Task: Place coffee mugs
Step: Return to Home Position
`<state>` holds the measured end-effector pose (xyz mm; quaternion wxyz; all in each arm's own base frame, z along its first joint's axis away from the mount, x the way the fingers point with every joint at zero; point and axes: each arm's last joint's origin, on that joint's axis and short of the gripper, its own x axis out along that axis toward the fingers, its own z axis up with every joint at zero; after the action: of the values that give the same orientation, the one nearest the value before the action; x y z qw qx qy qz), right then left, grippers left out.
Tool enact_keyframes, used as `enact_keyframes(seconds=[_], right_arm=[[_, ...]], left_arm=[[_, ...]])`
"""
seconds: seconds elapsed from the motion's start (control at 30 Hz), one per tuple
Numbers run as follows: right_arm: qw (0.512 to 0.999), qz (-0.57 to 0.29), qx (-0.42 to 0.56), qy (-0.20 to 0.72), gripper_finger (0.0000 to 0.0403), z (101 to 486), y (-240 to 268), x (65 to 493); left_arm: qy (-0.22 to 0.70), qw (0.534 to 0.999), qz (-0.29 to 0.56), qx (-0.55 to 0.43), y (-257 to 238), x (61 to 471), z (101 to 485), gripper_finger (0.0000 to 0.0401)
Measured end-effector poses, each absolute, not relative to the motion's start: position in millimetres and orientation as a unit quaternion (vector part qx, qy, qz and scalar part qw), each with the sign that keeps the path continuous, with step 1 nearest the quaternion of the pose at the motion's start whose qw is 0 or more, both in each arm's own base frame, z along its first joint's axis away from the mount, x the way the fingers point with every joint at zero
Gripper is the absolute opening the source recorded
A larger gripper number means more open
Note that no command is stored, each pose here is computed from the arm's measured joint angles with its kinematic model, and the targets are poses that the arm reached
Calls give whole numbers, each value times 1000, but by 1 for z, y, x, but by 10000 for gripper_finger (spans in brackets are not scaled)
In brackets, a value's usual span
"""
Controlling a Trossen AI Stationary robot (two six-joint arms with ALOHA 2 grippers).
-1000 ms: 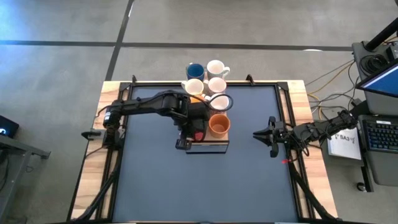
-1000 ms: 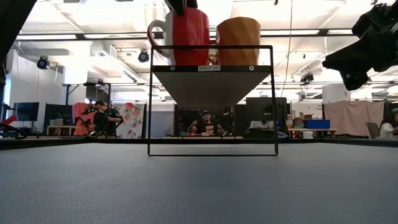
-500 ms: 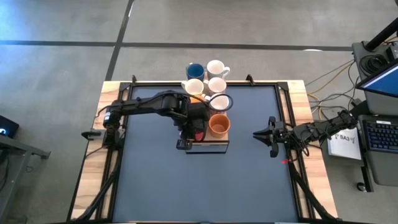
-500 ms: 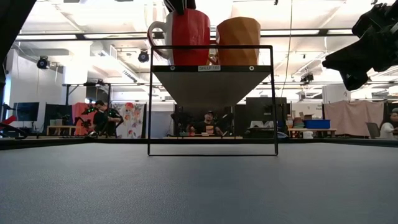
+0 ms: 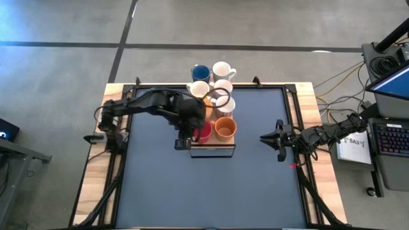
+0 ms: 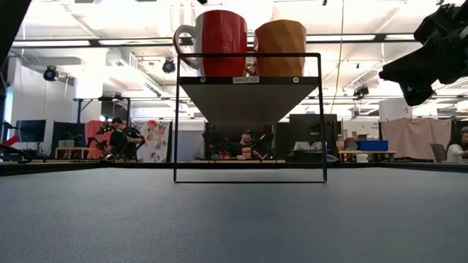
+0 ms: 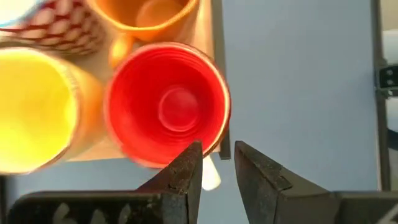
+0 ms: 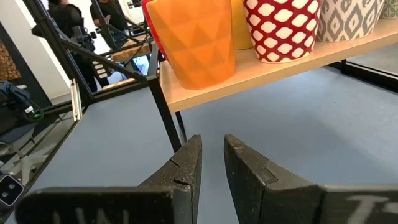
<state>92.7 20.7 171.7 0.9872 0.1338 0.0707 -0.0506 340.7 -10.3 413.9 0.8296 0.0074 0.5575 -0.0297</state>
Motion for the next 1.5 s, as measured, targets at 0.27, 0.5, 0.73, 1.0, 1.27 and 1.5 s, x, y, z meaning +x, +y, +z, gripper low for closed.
enact_keyframes(seconds=[0.27, 0.5, 0.73, 1.0, 1.27, 1.5], right_arm=[[987, -50, 134, 71, 57, 172, 21, 93], [987, -50, 134, 71, 57, 172, 21, 93], [987, -50, 134, 71, 57, 172, 21, 93], [987, -50, 134, 71, 57, 172, 21, 93], [987, -50, 134, 70, 57, 172, 21, 93], [987, -50, 134, 71, 57, 172, 21, 93]], left_arm=[[544, 836, 65, 42, -31, 305, 424, 75], [526, 845, 91, 41, -48, 258, 386, 75], [447, 890, 95, -16, -40, 203, 338, 75], [318, 942, 94, -46, -27, 156, 273, 75], [158, 981, 96, -57, -20, 135, 212, 75], [59, 993, 86, -47, -19, 127, 179, 75]])
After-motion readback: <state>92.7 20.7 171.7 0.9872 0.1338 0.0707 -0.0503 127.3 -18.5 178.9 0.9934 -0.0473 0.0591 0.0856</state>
